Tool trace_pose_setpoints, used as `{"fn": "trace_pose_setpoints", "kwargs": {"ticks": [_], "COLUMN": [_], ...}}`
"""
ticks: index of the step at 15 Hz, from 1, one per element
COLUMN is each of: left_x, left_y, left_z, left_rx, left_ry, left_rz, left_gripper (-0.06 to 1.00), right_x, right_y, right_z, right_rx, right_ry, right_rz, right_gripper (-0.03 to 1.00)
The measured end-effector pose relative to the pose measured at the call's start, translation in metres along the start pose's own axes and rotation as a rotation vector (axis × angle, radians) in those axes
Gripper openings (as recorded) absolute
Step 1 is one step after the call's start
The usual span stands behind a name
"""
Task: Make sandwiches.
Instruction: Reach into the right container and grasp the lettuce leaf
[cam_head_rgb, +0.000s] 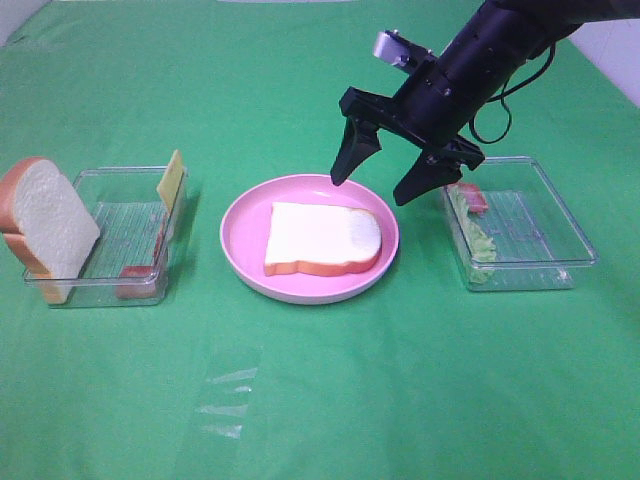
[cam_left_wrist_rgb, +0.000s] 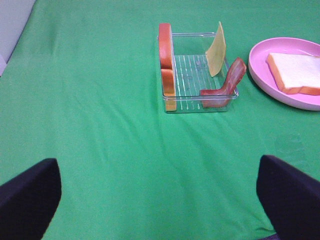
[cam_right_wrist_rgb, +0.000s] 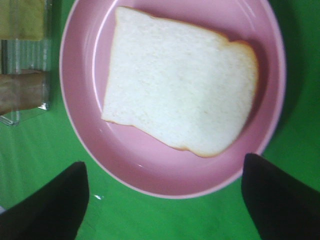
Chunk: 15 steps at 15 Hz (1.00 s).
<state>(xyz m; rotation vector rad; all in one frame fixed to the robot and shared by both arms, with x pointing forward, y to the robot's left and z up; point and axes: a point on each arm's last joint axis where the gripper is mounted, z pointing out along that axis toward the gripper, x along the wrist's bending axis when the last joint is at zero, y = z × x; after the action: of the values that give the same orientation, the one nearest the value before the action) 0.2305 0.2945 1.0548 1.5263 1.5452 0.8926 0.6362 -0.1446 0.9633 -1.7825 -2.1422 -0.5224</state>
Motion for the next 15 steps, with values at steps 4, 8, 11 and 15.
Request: {"fn": "trace_pose_setpoints", "kwargs": {"ticks": [4,8,11,15], "left_x": [0.000,0.000,0.000,0.000], "left_y": [0.000,0.000,0.000,0.000], "left_z": [0.000,0.000,0.000,0.000], "left_rx": [0.000,0.000,0.000,0.000], "left_ry": [0.000,0.000,0.000,0.000], "left_rz": [0.000,0.000,0.000,0.000], "left_gripper": [0.98,0.98,0.98,0.98], "right_x": [-0.005,-0.013,-0.025,-0.035], "right_y": [-0.010,-0.015,-0.012,-0.008], "right_z": [-0.038,-0.053,-0.043,-0.028], "right_rx": [-0.030,-0.024,0.009,0.018], "right_ry": [-0.238,-0.390,-0.464,-0.502], "right_rz": [0.019,-0.005,-0.014,0.005], "right_gripper": [0.81,0.81,0.81,0.81]}}
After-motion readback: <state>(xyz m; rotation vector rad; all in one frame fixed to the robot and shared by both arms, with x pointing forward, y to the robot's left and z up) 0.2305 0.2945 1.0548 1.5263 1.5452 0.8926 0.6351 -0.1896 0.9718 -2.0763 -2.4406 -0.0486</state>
